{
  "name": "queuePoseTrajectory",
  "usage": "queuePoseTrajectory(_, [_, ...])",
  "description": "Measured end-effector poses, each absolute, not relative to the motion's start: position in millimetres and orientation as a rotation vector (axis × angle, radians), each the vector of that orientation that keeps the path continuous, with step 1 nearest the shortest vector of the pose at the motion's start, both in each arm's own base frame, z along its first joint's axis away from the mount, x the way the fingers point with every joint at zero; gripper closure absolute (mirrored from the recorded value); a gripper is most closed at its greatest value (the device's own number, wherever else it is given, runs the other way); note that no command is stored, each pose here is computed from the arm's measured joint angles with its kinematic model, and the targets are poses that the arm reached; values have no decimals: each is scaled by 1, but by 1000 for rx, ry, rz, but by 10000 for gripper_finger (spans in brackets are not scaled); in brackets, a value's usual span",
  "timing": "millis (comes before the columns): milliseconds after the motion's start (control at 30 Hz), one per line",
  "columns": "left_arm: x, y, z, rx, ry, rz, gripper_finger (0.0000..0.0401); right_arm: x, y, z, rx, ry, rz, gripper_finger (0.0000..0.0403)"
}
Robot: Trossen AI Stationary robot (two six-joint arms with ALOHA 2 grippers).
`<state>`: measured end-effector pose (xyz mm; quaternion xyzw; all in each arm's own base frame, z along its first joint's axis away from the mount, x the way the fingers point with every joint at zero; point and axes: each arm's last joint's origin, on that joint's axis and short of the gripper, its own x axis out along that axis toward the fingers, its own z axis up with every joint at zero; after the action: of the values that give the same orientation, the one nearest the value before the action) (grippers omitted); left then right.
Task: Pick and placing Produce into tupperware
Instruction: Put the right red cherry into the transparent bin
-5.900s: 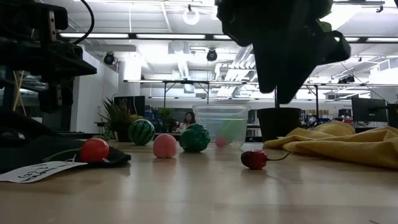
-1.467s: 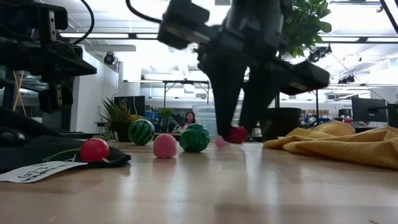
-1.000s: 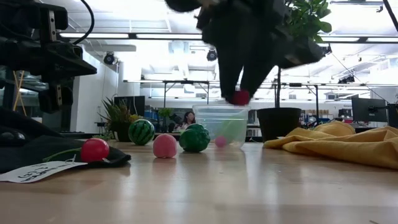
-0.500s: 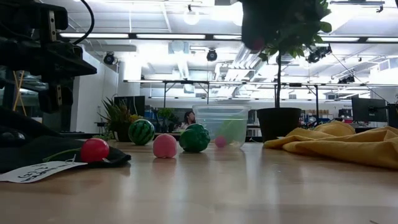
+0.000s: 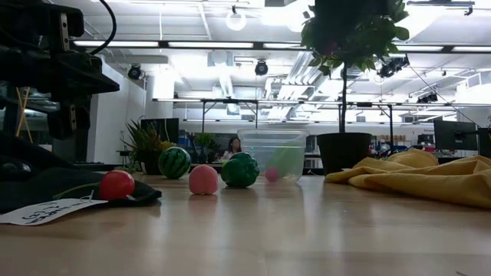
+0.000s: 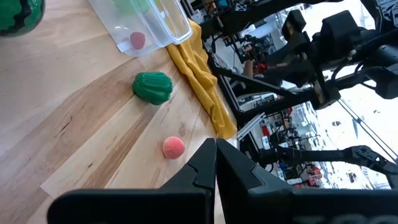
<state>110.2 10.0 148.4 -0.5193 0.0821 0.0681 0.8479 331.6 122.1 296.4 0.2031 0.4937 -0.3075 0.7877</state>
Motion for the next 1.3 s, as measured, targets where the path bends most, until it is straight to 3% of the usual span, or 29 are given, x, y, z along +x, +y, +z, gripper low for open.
queuePoseTrajectory(567, [110,10,148,-1095,173,144,400,358,57,296,325,978,-767,330])
queuePoseTrajectory(1300, [110,10,148,-1095,174,144,400,405,1,239,364,984,-876,330])
